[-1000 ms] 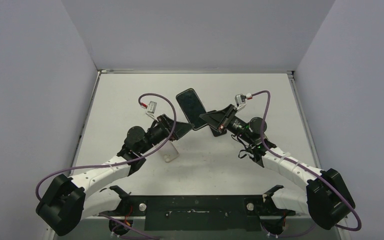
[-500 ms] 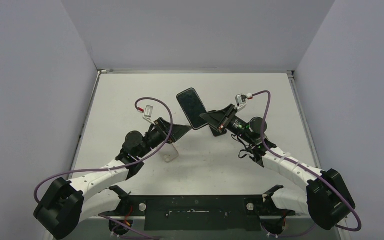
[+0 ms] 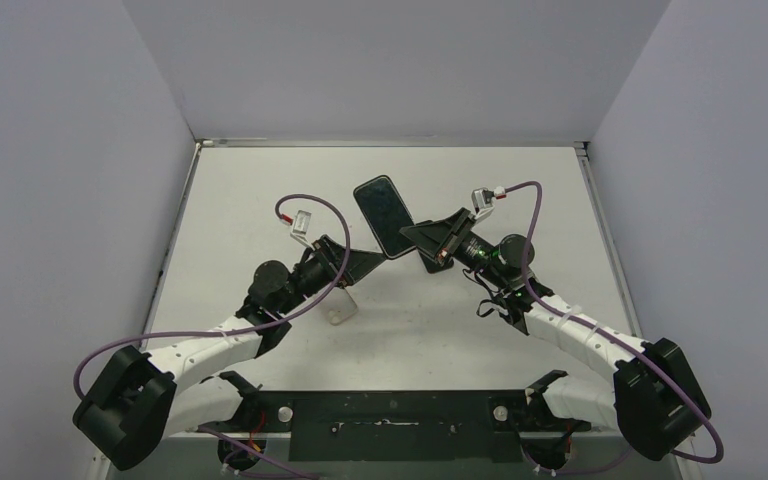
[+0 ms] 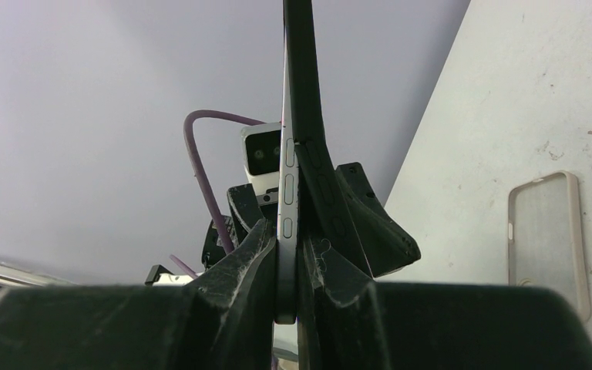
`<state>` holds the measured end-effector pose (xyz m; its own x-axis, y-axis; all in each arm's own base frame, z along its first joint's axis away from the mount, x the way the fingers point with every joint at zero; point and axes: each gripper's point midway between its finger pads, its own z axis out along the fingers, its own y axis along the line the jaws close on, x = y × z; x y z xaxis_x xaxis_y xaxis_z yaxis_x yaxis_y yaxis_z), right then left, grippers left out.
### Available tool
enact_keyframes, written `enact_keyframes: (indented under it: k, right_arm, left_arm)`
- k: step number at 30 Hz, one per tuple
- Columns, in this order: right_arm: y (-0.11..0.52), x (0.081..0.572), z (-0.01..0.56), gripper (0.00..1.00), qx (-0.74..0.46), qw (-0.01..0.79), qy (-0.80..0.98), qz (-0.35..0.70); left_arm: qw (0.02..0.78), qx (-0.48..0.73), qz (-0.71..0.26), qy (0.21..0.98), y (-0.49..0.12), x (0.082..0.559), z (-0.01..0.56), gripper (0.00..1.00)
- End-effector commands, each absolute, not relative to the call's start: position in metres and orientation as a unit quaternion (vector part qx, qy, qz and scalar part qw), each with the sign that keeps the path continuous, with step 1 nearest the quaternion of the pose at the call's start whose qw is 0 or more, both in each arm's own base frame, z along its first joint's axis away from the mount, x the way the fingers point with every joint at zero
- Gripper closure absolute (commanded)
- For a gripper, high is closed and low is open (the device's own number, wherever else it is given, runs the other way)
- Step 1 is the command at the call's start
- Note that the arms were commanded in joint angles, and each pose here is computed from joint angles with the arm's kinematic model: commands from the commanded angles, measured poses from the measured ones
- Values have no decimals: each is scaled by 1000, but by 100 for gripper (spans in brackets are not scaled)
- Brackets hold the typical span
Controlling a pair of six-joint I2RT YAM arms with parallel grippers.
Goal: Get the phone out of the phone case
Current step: Remove the phone case from the phone.
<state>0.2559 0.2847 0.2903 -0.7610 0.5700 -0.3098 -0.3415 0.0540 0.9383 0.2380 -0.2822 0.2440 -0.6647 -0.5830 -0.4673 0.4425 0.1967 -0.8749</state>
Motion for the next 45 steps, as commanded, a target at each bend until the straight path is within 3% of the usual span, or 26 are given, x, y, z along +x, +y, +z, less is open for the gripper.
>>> enact_keyframes:
  k: [1,20,29,45]
  right_arm:
    - [280,242,341,100,47,378,584,717]
    - [283,236,348,100,36,374,575,727]
    - [293,229,343,100,7,363,584,726]
    - [300,215,323,100,-35,340,614,712]
  left_arm:
    - [426,-21,-667,611,-287,230,282,31]
    - [415,-60,-649,635,-284,241,263,33]
    - [419,-62,-654,627,-288,247,280,34]
    - [428,-75,-655,618,-280,280,298,53]
